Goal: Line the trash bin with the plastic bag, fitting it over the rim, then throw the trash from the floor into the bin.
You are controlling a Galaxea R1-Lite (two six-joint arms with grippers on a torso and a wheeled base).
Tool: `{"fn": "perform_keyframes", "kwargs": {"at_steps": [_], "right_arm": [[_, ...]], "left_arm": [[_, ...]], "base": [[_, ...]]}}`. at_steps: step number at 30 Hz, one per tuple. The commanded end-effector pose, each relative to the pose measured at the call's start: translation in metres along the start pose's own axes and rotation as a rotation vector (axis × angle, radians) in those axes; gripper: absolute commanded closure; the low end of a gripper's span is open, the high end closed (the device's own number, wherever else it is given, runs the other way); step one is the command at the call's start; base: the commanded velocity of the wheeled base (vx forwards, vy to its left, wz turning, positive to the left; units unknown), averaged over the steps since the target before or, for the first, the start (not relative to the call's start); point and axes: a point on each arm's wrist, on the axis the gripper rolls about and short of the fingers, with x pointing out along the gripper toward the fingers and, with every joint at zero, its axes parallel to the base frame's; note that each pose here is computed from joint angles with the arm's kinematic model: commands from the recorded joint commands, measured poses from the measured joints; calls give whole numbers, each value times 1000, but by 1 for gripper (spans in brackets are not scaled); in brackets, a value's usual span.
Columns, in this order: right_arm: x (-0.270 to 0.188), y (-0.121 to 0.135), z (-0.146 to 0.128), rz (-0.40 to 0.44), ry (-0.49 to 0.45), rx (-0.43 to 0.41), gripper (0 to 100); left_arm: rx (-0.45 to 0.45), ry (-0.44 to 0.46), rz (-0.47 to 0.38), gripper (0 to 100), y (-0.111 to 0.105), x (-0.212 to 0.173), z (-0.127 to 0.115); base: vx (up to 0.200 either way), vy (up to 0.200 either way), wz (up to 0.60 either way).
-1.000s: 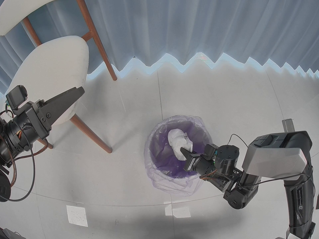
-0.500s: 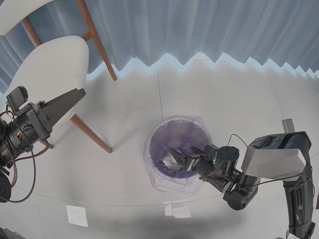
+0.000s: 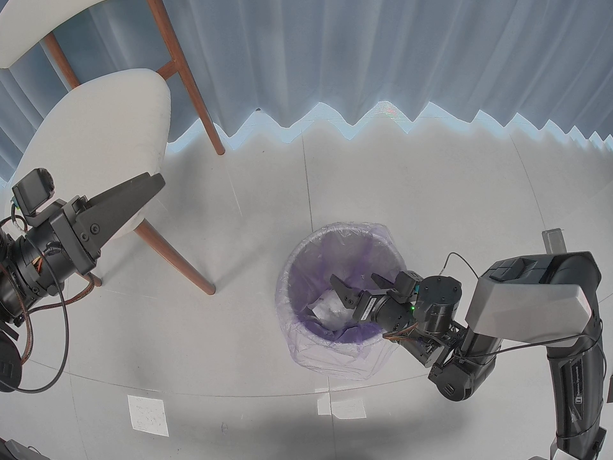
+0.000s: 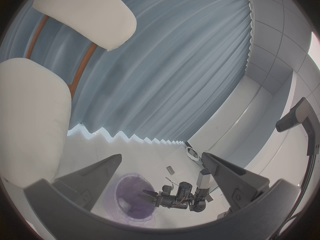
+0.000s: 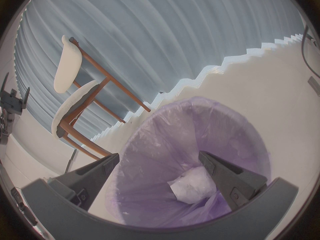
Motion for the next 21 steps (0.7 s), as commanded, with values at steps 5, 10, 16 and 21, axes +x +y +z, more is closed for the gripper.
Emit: {"fn": "perform_keyframes", "kwargs": {"at_steps": [5, 10, 16, 21], "right_arm": [[-37, 21, 108, 28, -224, 8, 0], [-87, 31, 162, 14, -292, 9, 0], [-185, 42, 182, -21, -234, -21, 0], [-237, 42, 182, -21, -260, -49, 0]], "left_arm": [[248, -136, -23, 0, -15, -14, 20], [327, -173, -7, 0, -30, -33, 25], [316, -142, 117, 0, -57, -74, 29], [301, -114, 208, 0, -87, -108, 22]], "base": [[0, 0, 0], [0, 0, 0], [0, 0, 0], [0, 0, 0]]}}
